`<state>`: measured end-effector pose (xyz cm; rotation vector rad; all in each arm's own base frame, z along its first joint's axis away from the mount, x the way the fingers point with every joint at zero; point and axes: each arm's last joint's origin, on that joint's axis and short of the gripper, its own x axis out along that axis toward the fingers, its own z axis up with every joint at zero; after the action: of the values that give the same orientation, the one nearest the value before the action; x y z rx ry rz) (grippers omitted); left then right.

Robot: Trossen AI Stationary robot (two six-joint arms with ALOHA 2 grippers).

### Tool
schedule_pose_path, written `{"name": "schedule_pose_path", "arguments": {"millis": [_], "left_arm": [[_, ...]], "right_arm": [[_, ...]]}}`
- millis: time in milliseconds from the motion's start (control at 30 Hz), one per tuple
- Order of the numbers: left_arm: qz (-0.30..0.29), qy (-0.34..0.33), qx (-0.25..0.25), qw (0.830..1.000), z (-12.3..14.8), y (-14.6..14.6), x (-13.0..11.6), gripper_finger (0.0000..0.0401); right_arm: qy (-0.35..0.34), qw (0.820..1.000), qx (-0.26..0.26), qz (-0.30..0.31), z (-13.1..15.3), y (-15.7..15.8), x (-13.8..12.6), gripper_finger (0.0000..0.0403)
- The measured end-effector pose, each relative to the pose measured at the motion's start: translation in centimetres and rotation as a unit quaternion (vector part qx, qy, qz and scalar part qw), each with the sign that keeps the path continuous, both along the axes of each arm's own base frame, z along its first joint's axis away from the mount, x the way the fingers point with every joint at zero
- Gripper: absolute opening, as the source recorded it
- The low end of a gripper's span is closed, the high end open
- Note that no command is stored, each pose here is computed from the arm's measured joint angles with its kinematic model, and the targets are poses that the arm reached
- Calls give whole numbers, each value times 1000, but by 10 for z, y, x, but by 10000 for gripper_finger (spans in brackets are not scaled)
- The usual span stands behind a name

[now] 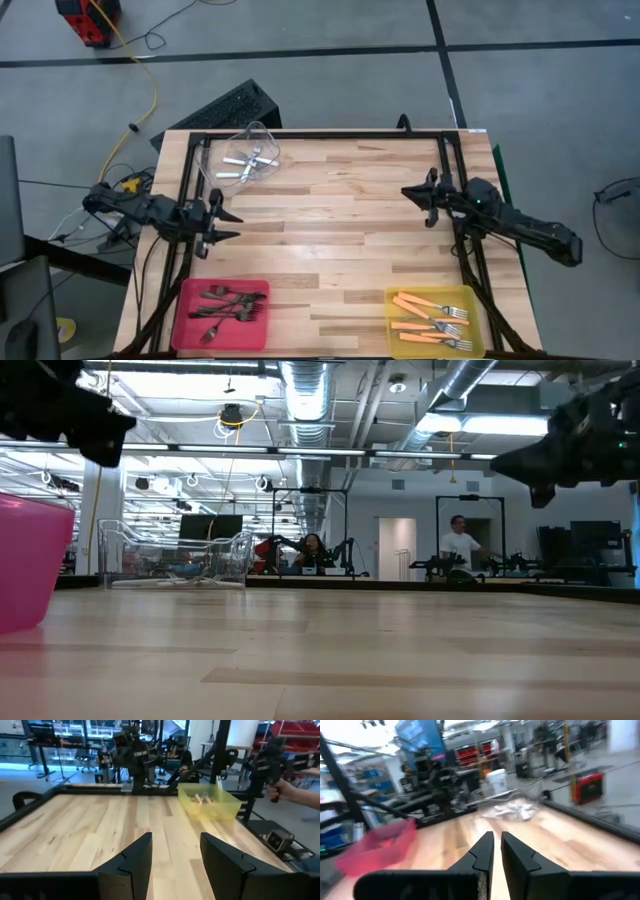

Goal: Sort silverware by color (type)
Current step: Return to Home Position

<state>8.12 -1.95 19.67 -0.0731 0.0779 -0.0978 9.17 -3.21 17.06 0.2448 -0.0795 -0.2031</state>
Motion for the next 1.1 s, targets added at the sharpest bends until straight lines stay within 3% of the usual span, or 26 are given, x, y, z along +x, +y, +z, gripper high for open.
{"name": "schedule_pose_path", "arguments": {"millis": [133,300,500,633,733,1100], "left_arm": [[1,0,-5,1000,-22,-2,8,151],[-14,-11,-6,1000,-23,-4,9,151],[64,-13,24,998,-23,1,10,151],[129,-17,-12,991,-22,5,9,151],[140,-14,-22,990,-22,5,9,151],[140,-20,52,989,-20,5,9,151]], "right_arm": [[19,999,-26,-15,-2,0,2,60],[17,999,-46,-4,-1,2,2,60],[16,999,-42,3,-1,4,2,60],[15,999,-38,4,-1,4,2,60],[17,999,-47,3,-1,4,2,60],[18,999,-49,1,-2,3,2,60]]}}
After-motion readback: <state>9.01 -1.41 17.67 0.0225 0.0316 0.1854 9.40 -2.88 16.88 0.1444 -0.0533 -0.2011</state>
